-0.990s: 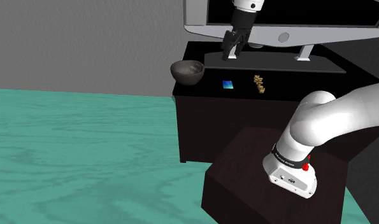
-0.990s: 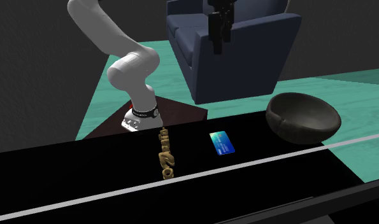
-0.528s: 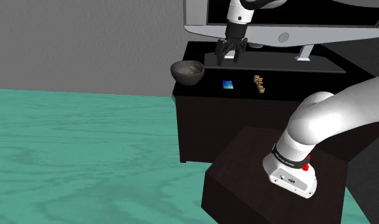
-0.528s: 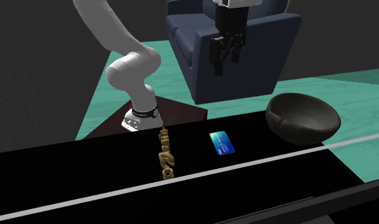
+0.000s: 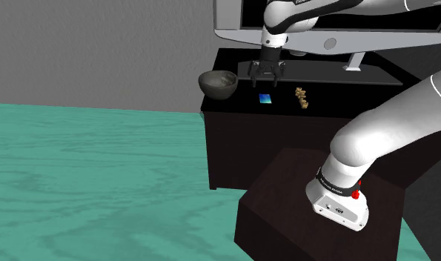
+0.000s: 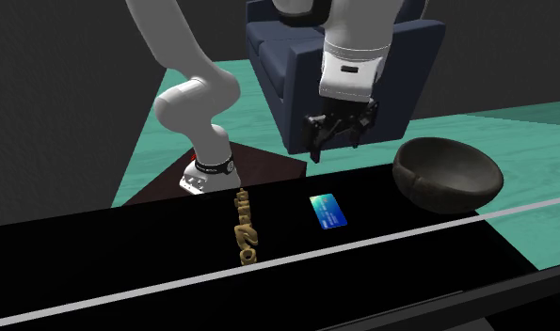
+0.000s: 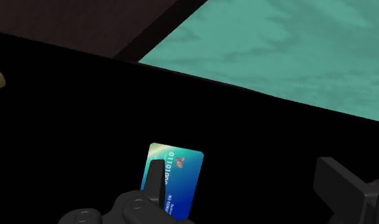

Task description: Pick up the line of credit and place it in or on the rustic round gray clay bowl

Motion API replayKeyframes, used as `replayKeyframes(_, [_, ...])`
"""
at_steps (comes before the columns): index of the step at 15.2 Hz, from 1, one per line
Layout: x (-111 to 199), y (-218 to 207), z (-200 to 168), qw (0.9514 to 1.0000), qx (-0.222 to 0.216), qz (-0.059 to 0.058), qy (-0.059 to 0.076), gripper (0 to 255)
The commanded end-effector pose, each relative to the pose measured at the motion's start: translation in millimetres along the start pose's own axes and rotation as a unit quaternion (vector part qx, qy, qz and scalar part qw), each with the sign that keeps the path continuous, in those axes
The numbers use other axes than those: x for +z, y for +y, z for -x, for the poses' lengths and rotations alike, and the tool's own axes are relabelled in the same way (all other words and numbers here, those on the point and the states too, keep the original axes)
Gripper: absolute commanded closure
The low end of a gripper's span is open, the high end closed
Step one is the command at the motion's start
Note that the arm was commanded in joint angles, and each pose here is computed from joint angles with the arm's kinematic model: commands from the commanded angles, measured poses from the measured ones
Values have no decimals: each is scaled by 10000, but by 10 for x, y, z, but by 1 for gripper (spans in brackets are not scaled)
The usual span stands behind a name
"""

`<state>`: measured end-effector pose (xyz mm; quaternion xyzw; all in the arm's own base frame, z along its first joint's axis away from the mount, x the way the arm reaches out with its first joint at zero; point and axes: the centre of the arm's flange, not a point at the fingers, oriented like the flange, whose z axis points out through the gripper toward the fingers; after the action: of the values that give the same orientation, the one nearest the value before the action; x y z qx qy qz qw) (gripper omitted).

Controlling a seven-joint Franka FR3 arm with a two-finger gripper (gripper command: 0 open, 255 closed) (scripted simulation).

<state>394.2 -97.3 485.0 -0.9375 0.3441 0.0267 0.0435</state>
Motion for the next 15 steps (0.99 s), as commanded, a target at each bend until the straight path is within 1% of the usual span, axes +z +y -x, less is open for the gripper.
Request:
replayKeyframes(1, [196, 160, -169, 9984, 551, 15, -116, 0])
replayKeyframes(3, [390, 311, -305, 9939, 1074, 31, -232, 0])
replayKeyframes(4, [450, 360, -343, 9920, 1233, 36, -268, 0])
replayKeyframes(11, [819, 360, -323, 9920, 1233, 36, -268, 0])
replayKeyframes(15, [849, 360, -321, 9920, 1233, 36, -268, 0])
